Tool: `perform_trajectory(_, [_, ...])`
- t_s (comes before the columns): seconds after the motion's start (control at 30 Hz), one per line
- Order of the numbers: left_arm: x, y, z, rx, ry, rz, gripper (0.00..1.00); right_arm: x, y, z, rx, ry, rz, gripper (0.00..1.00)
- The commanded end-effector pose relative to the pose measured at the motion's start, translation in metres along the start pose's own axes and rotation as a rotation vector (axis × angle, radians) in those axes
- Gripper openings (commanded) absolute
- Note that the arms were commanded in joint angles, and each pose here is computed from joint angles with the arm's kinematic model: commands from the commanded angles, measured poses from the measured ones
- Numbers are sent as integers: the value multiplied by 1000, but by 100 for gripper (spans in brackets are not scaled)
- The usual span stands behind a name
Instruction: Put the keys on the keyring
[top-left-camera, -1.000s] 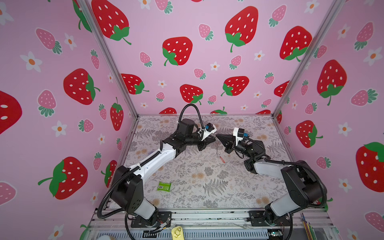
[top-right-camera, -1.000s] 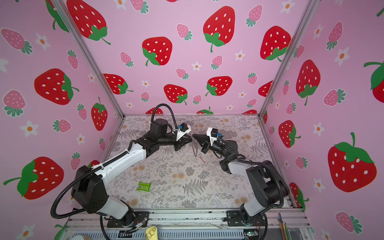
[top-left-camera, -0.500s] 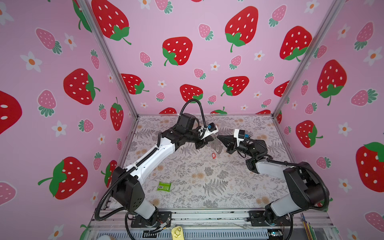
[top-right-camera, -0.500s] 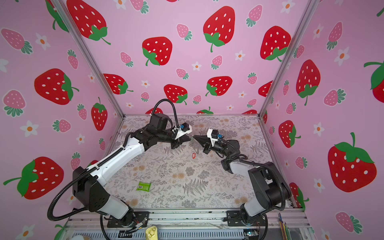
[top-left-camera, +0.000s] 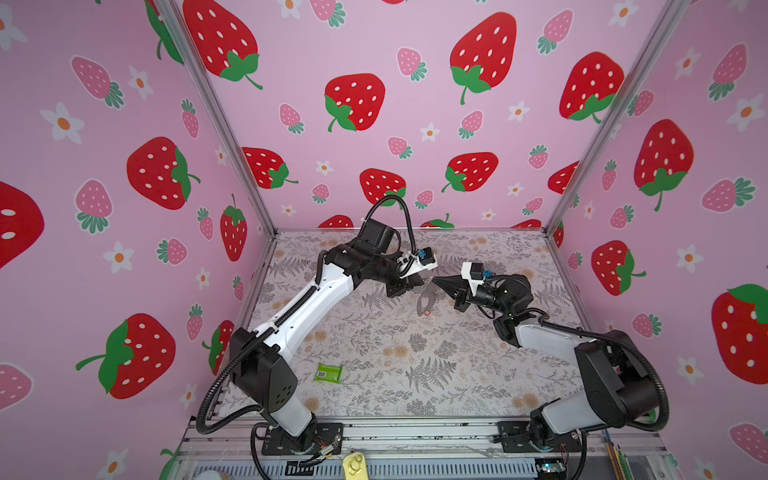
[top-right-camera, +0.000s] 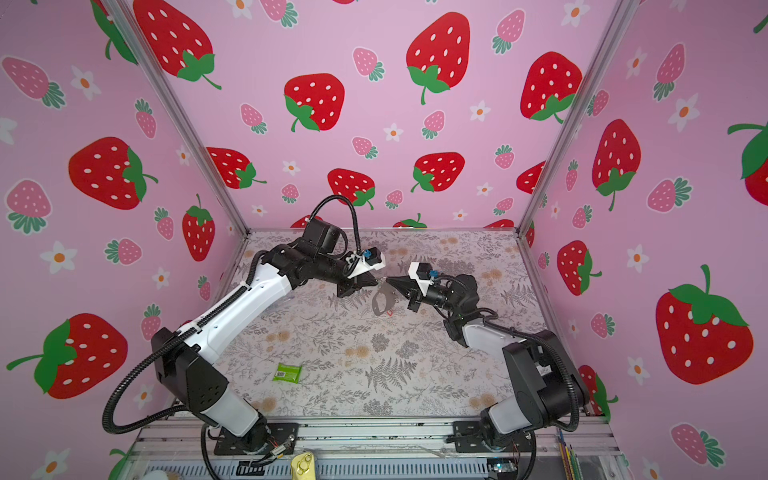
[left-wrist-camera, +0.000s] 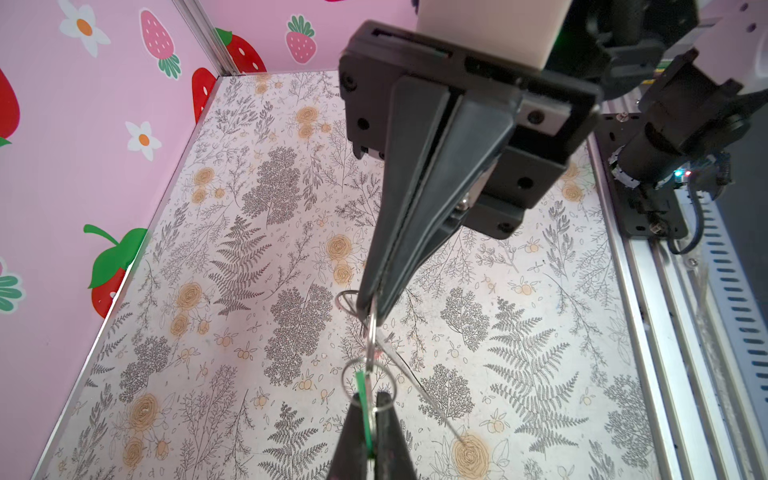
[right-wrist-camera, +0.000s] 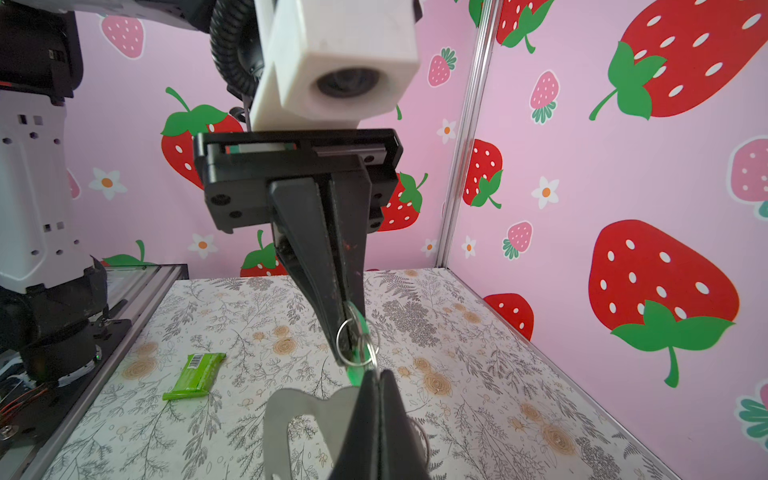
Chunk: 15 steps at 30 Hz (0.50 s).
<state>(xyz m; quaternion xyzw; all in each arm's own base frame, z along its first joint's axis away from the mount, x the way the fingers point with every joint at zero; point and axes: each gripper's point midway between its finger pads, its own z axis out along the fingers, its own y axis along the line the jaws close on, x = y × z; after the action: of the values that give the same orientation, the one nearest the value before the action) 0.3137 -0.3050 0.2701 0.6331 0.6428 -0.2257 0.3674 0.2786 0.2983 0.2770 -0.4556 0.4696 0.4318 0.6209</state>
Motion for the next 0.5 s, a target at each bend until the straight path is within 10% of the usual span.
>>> perform_trajectory(0.0, [-2,-6,-8,30,36,33,0,-6,-9,0,16,28,-66,0])
perform_trajectory(0.47, [-2,12,14,30,165,-3,0,20,-22,-14,68,131,-51,0])
